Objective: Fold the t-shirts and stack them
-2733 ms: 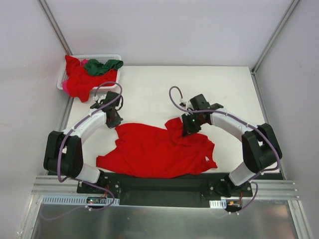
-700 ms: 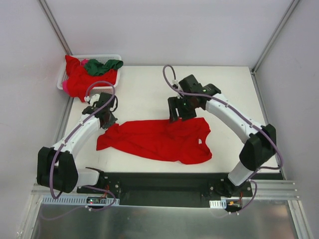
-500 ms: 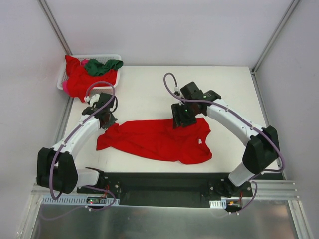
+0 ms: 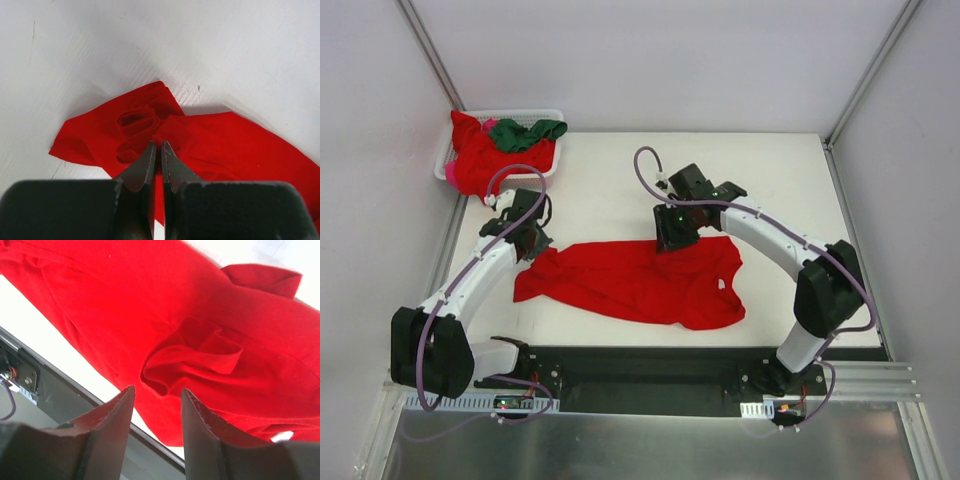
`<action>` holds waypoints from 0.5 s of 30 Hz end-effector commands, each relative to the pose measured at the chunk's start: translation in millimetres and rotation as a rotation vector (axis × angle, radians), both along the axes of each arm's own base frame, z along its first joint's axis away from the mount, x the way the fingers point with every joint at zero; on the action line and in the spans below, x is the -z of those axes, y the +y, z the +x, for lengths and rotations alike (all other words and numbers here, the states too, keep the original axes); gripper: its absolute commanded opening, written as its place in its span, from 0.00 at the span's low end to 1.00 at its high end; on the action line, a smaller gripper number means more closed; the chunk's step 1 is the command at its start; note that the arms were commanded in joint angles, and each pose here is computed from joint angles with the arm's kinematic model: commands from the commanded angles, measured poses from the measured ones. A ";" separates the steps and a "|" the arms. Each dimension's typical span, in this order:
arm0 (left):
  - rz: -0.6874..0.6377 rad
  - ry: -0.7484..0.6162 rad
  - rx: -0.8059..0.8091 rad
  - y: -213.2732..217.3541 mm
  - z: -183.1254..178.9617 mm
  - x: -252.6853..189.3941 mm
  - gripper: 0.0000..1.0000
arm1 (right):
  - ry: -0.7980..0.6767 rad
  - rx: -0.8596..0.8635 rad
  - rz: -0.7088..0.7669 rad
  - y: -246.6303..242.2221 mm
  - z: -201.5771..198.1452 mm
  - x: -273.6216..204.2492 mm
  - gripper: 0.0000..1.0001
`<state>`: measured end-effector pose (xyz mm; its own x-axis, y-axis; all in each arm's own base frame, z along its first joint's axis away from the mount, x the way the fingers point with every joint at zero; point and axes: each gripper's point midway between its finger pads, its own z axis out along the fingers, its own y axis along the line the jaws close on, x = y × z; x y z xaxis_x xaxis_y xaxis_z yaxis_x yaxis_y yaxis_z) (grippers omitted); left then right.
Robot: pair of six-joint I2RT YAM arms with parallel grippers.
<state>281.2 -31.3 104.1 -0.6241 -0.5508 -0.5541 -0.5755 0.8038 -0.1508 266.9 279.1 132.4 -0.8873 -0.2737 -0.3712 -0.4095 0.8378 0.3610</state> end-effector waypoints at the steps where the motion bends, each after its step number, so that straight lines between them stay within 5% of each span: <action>1: 0.004 -0.011 0.002 5.1 -1.8 -4.0 0.00 | -0.017 -0.036 0.021 13.3 -1.4 -5.0 0.42; 10: 0.009 -0.015 0.000 8.4 -1.4 -5.6 0.00 | -0.016 -0.053 -0.042 9.0 -2.6 8.6 0.40; 15: 0.010 -0.027 0.002 10.6 0.0 -10.8 0.00 | -0.021 -0.055 -0.058 9.0 0.6 9.8 0.22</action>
<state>281.5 -25.6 105.5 -0.6212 -0.5481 -0.5601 -0.5774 0.8034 -0.1456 260.4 284.6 113.3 -0.8796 -0.3310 -0.3416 -0.4407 0.8374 0.3234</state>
